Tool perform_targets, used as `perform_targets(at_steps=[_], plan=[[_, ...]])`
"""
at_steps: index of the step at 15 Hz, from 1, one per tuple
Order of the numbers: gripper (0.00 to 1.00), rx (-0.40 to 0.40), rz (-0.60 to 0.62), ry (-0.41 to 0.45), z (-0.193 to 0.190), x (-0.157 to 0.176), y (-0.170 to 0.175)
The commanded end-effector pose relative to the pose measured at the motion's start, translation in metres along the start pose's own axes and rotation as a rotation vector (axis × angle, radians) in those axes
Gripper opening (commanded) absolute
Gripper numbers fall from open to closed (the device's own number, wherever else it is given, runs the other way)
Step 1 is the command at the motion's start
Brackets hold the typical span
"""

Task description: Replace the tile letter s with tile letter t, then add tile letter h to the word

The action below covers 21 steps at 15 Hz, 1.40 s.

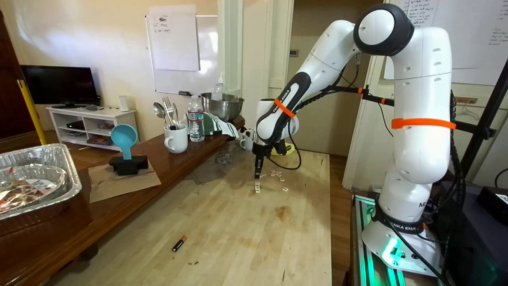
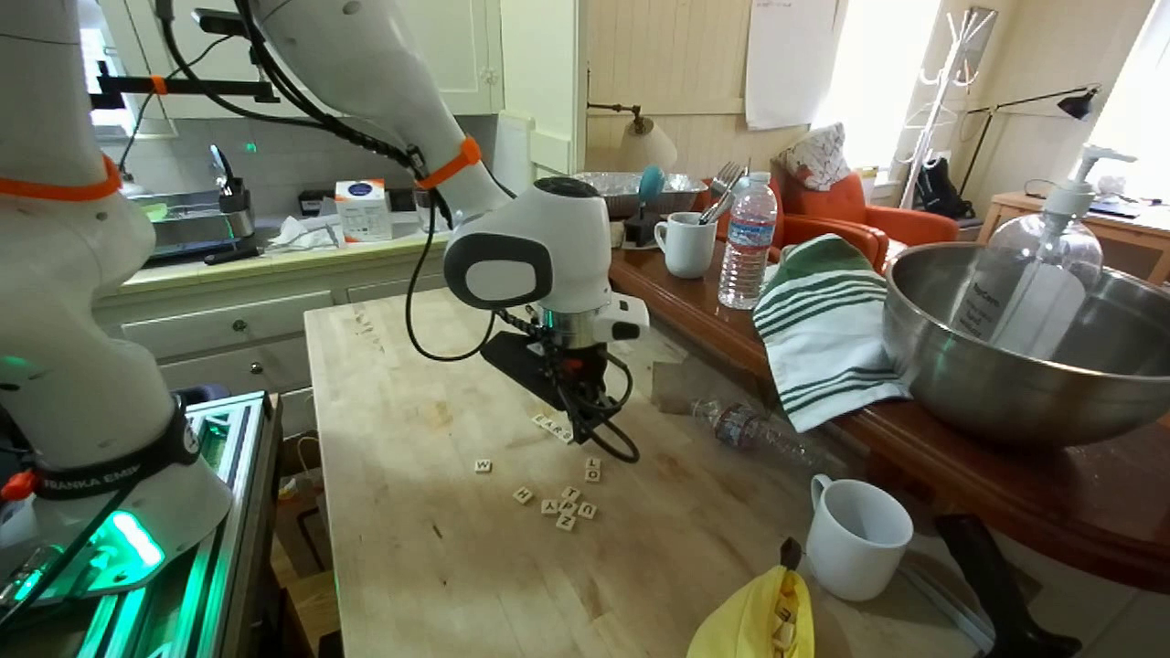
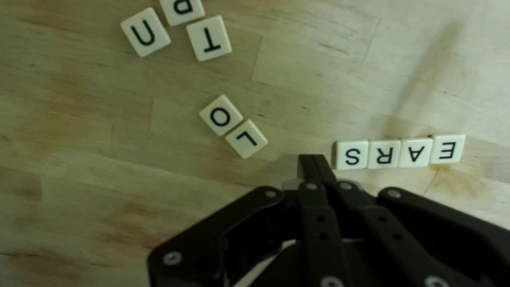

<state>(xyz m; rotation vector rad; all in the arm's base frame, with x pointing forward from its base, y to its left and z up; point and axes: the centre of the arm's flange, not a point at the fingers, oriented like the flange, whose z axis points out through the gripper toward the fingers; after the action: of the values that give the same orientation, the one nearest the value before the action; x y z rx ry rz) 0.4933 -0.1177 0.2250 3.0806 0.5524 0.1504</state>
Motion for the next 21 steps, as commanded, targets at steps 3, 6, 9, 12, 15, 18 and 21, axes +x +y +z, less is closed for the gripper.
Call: perform_targets(at_steps=[3, 6, 9, 12, 15, 18, 21], plan=[[0.0, 0.03, -0.068, -0.008, 0.006, -0.002, -0.015], [0.0, 0.038, -0.081, -0.012, 0.007, -0.002, -0.018], [0.0, 0.04, -0.092, -0.01, 0.007, -0.004, -0.019], [0.0, 0.034, -0.107, -0.014, 0.008, -0.004, -0.021], [0.0, 0.025, -0.102, -0.023, 0.013, -0.005, -0.018], [0.0, 0.007, -0.103, -0.028, 0.017, -0.006, -0.017], [0.0, -0.011, -0.084, -0.031, 0.018, -0.009, -0.008]])
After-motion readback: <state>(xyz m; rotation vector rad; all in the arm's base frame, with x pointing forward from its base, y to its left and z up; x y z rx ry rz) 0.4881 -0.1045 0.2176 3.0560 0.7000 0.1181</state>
